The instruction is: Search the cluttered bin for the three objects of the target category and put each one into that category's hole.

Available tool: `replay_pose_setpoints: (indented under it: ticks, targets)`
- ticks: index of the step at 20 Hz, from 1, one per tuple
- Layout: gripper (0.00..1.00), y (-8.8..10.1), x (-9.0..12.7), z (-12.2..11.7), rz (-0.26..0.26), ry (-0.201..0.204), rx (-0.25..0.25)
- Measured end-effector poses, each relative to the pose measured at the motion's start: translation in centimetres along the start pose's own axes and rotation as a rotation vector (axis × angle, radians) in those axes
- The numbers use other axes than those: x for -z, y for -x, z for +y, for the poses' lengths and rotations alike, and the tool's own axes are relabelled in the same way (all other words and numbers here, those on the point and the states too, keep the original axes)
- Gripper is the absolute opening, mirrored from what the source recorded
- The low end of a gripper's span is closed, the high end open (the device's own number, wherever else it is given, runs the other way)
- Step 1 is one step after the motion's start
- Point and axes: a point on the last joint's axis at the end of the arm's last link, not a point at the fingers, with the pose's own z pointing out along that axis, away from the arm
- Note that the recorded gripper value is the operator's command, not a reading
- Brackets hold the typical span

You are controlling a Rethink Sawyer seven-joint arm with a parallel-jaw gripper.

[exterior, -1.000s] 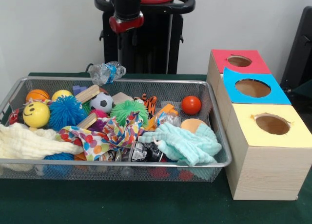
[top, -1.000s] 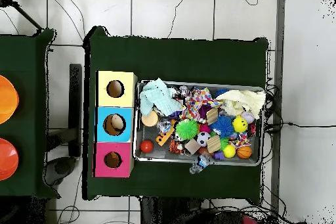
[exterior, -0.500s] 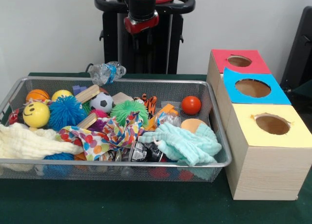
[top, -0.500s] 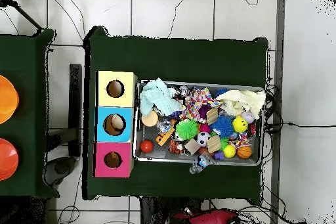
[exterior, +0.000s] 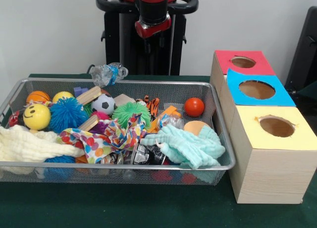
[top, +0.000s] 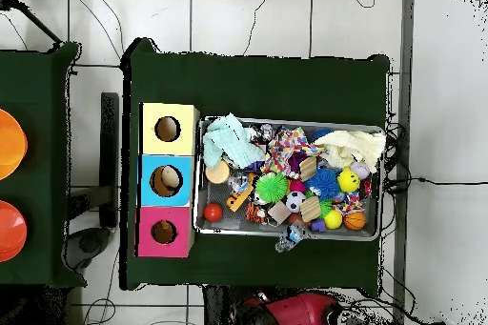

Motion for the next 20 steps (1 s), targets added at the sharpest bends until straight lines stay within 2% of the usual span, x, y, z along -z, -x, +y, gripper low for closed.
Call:
replay_pose_setpoints:
  ticks: [20]
  targets:
    - [1.00,1.7,-0.1,1.3,0.042,0.070,-0.009]
